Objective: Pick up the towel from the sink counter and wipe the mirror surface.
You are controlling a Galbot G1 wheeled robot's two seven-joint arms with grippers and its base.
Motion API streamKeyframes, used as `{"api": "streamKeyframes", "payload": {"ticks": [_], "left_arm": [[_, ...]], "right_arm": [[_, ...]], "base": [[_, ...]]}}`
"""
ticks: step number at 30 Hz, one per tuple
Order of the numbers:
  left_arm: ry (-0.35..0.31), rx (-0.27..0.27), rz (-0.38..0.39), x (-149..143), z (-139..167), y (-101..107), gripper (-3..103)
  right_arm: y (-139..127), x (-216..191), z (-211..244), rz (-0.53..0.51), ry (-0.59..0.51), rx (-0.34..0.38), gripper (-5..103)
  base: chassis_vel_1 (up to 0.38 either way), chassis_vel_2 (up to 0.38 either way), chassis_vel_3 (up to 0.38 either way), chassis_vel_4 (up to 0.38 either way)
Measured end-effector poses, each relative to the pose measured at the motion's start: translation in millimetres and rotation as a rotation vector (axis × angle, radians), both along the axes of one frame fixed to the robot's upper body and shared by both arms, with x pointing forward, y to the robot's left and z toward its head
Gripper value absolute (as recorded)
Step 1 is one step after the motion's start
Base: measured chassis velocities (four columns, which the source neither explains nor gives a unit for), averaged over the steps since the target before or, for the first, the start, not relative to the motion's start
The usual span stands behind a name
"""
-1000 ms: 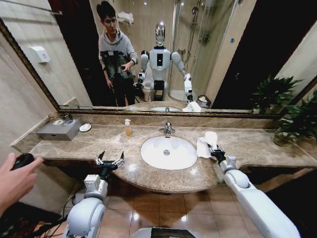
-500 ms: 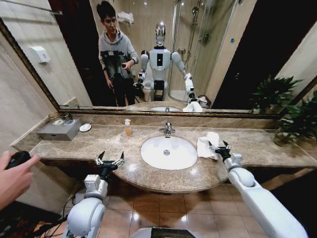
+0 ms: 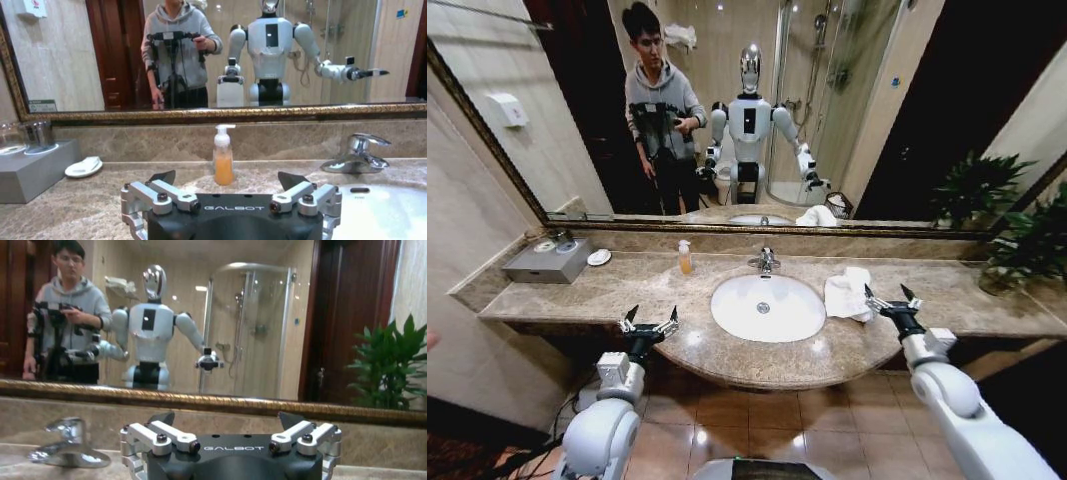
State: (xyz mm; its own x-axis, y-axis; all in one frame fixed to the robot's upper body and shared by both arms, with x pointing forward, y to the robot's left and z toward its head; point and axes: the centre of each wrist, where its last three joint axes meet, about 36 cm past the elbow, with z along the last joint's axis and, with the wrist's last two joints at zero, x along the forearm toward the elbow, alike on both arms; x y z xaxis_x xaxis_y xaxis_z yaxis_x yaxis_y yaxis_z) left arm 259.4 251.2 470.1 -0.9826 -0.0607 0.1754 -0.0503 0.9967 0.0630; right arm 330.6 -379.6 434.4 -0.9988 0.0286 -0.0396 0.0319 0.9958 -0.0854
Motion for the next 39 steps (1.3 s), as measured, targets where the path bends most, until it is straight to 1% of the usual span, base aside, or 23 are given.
{"api": "streamKeyframes", "payload": {"ticks": [6, 11, 18, 39], "left_arm": [[0.000, 0.000, 0.000, 0, 0, 0, 100], [0.000, 0.000, 0.000, 0, 0, 0, 100], [0.000, 0.000, 0.000, 0, 0, 0, 100], [0.000, 0.000, 0.000, 0, 0, 0, 100]], "right_arm": [[21, -37, 3, 0.004, -0.003, 0.025, 100], [30, -51, 7, 0.010, 0.002, 0.034, 100], [36, -59, 8, 0.000, 0.006, 0.048, 100], [37, -60, 8, -0.003, 0.008, 0.042, 100]], "base": [[0.000, 0.000, 0.000, 0.000], [0.000, 0.000, 0.000, 0.000], [0.000, 0.000, 0.000, 0.000], [0.000, 0.000, 0.000, 0.000]]}}
